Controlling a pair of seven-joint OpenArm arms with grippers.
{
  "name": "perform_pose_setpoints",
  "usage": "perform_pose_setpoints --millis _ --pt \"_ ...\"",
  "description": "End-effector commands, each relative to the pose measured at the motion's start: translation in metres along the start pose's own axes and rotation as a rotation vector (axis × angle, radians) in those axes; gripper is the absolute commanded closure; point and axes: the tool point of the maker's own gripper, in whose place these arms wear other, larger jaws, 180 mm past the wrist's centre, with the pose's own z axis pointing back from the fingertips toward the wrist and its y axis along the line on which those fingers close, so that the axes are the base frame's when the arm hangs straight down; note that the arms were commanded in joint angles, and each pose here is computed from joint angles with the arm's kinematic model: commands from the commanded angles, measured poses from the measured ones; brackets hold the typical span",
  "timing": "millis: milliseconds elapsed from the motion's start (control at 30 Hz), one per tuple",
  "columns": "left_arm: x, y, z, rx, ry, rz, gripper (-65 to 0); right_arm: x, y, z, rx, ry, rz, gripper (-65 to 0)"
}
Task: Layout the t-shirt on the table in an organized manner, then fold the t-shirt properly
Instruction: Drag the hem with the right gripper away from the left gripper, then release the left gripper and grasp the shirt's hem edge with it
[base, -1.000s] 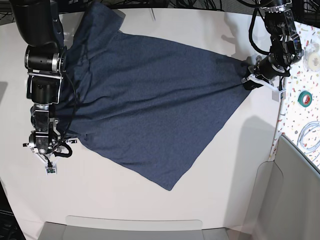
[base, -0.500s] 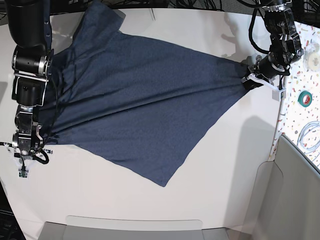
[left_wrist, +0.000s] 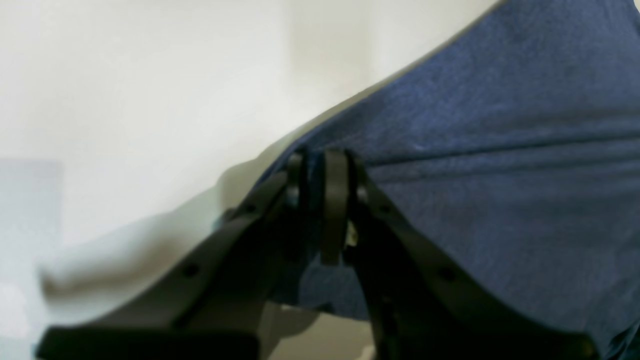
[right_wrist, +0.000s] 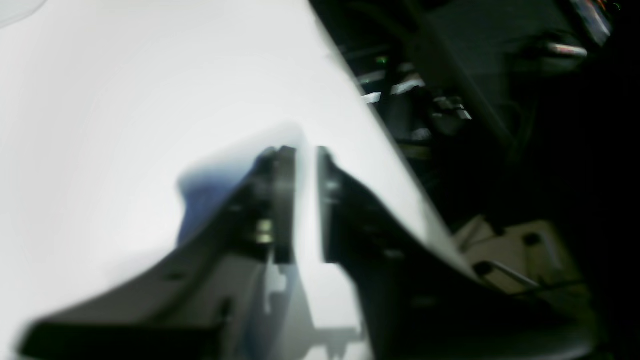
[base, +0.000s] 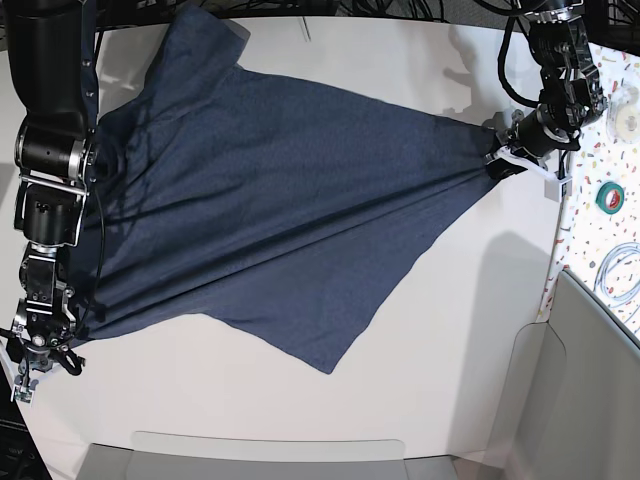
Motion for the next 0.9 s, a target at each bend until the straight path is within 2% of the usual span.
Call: perform_pose_setpoints --millis 0,67,167,200,267,400,467,633,767,867 --pt "-0.022 0.025 0.004 0.105 0.1 -0.006 -5.1 0.035 -0.006 0.002 -0.015 -0.077 -0.023 -16.0" --pt "-0.022 0.025 0.004 0.105 0.1 -0.006 -5.1 0.035 0.002 -0.003 -0.001 -0.073 -0.018 -29.0" --pt "-0.022 0.025 0.004 0.105 0.1 -0.006 -5.1 0.038 0.009 -0.007 0.014 -0.097 -0.013 -44.4" --pt "-0.022 0.025 0.004 0.105 0.1 -0.006 -5.1 0.041 0.012 -0.006 0.02 -0.111 -0.014 -49.1" --pt "-0.022 0.026 0.004 0.107 0.097 -0.003 -5.1 0.046 0.023 -0.004 0.053 -0.129 -0.008 -54.1" --pt "-0.017 0.023 0.005 0.102 0.083 -0.002 -5.1 0.04 0.052 0.0 0.182 -0.118 0.024 -55.2" --pt "-0.008 0.018 0.009 0.093 0.054 -0.016 -5.1 0.025 0.074 0.004 0.244 -0.075 0.046 -55.2" --pt "0.037 0.006 0.042 0.078 -0.155 0.027 -5.1 -0.024 0.107 0.026 0.401 0.065 -0.006 -55.1" --pt "0.077 -0.029 0.07 0.021 -0.328 0.008 -5.1 -0.028 0.112 0.06 0.501 0.024 -0.104 -55.1" --pt "0.094 -0.051 0.083 -0.012 -0.396 -0.033 -5.1 -0.023 0.111 0.085 0.542 -0.025 -0.114 -55.1"
